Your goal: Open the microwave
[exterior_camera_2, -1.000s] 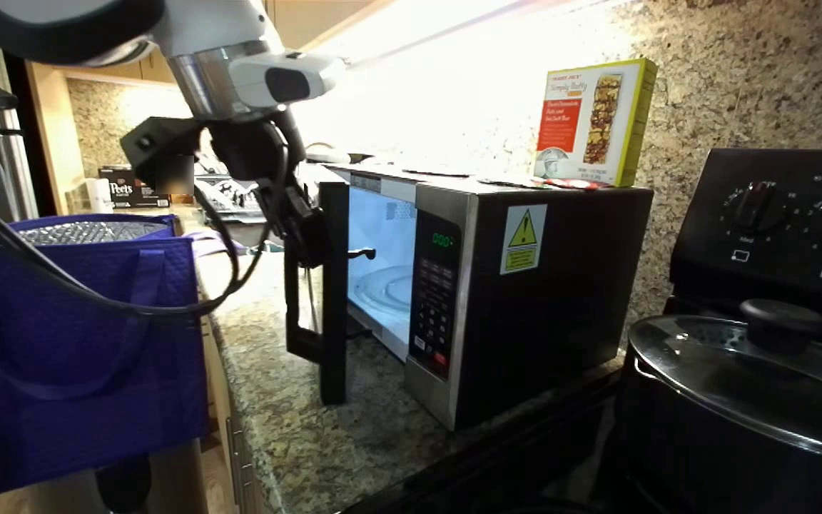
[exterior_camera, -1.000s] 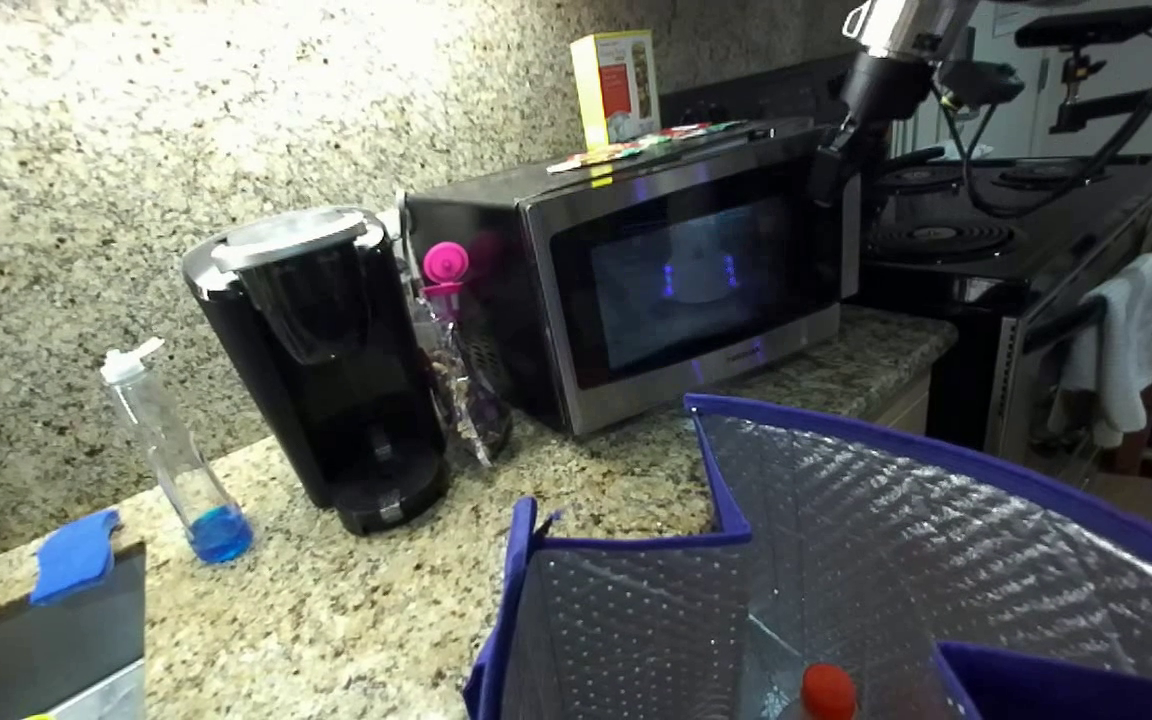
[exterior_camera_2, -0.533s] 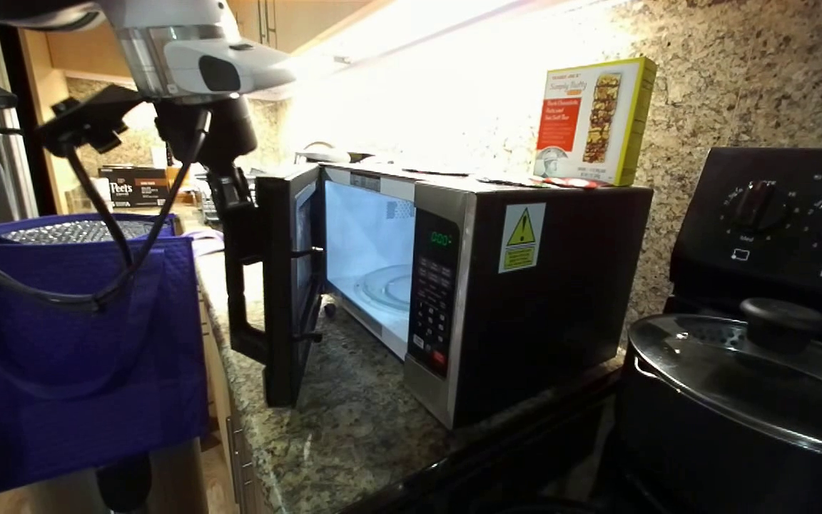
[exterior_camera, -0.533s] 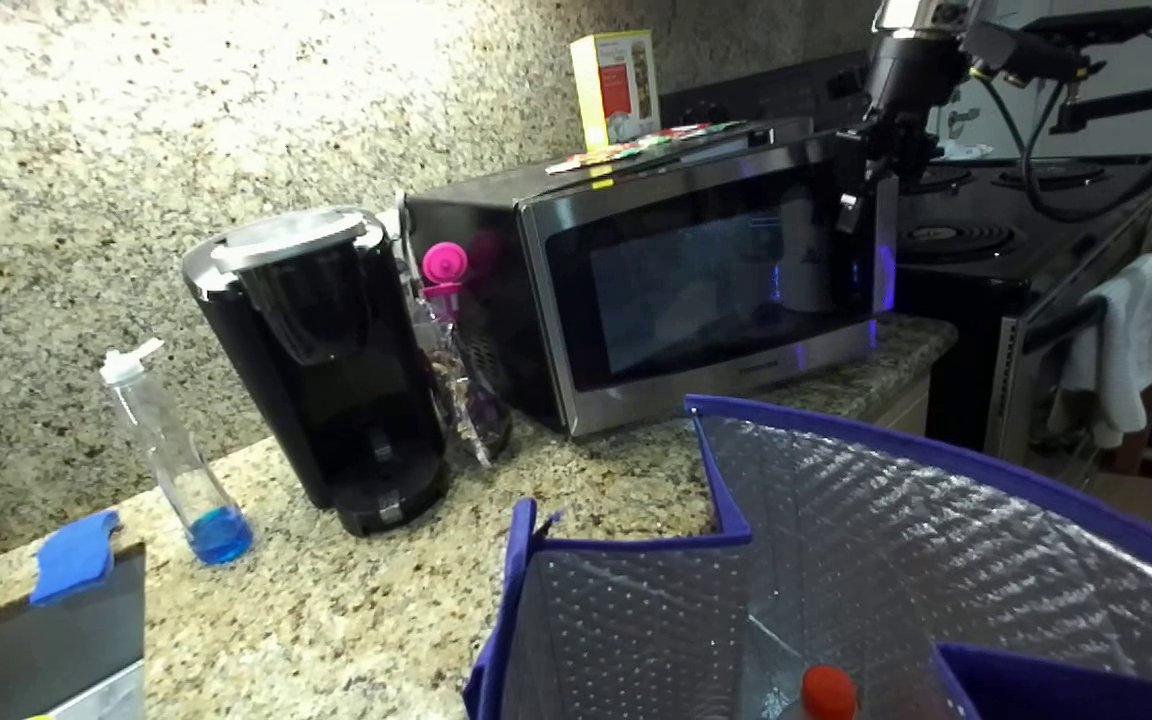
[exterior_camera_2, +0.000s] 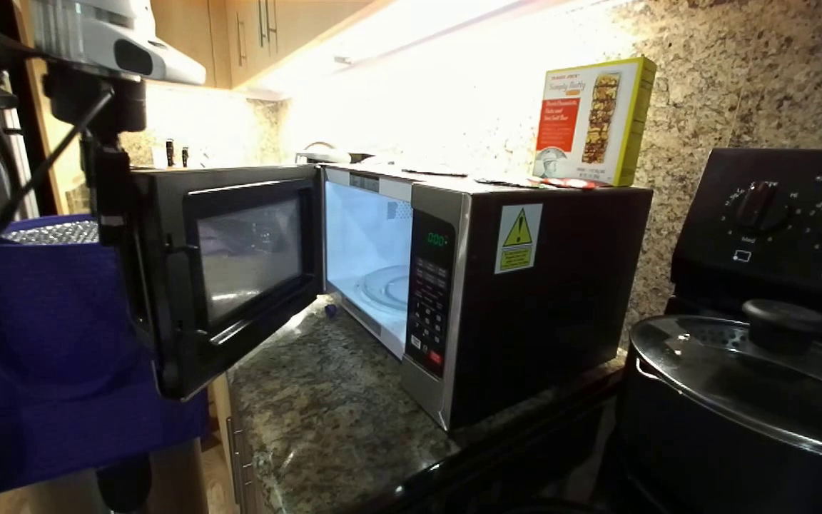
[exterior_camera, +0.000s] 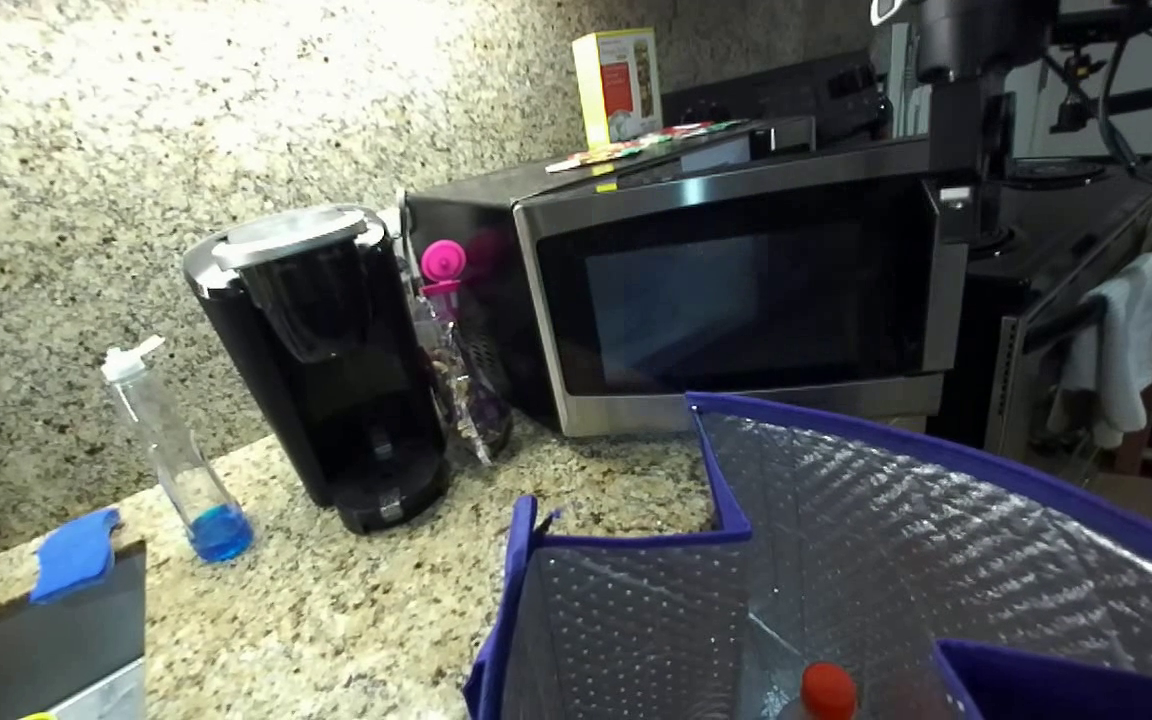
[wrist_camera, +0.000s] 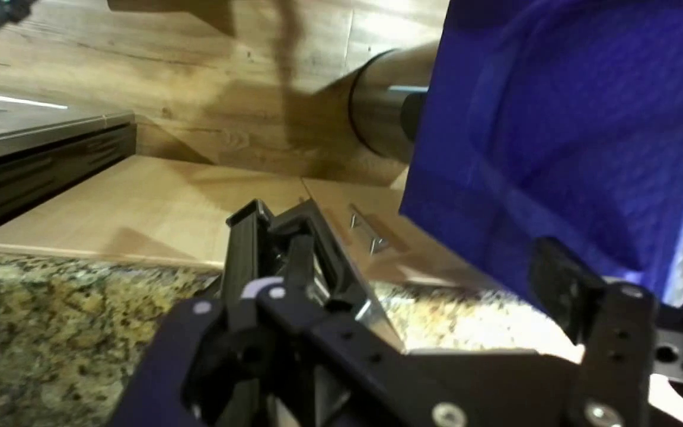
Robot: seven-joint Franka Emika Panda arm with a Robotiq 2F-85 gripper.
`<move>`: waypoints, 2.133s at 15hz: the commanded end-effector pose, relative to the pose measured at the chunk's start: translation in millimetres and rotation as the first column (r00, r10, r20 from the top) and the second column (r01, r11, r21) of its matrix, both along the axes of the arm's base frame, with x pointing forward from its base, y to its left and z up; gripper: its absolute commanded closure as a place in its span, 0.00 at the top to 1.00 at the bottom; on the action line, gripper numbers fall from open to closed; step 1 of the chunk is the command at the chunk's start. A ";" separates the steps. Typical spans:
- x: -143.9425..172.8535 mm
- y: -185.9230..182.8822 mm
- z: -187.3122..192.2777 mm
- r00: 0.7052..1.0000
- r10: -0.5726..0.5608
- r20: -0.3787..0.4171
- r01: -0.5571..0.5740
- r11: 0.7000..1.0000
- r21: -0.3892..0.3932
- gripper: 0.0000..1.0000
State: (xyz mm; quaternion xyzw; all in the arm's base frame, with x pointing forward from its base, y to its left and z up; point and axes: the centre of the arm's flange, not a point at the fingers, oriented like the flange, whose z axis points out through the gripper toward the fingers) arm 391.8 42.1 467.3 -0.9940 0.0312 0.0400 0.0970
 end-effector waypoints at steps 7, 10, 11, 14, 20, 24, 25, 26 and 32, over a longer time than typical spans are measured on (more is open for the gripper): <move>-4.5 24.1 47.7 0.893 0.331 -0.304 -0.346 0.938 0.004 1.00; -2.5 7.9 54.6 0.953 0.250 -0.170 -0.277 0.948 -0.159 1.00; -1.0 3.1 57.3 0.967 0.221 -0.127 -0.242 0.954 -0.177 1.00; -18.9 -29.3 75.0 0.992 0.123 -0.018 -0.124 0.983 -0.136 1.00; -61.1 -132.6 145.1 0.983 -0.117 0.141 0.128 0.990 -0.067 1.00; -90.6 -200.5 176.9 0.978 -0.161 0.136 0.174 0.980 -0.095 1.00; -95.1 -214.4 180.8 0.981 -0.165 0.098 0.175 0.980 -0.098 1.00; -98.1 -231.1 183.4 0.976 -0.210 0.051 0.215 0.970 -0.113 1.00; -103.6 -225.2 173.3 0.969 -0.235 0.074 0.241 0.967 -0.083 1.00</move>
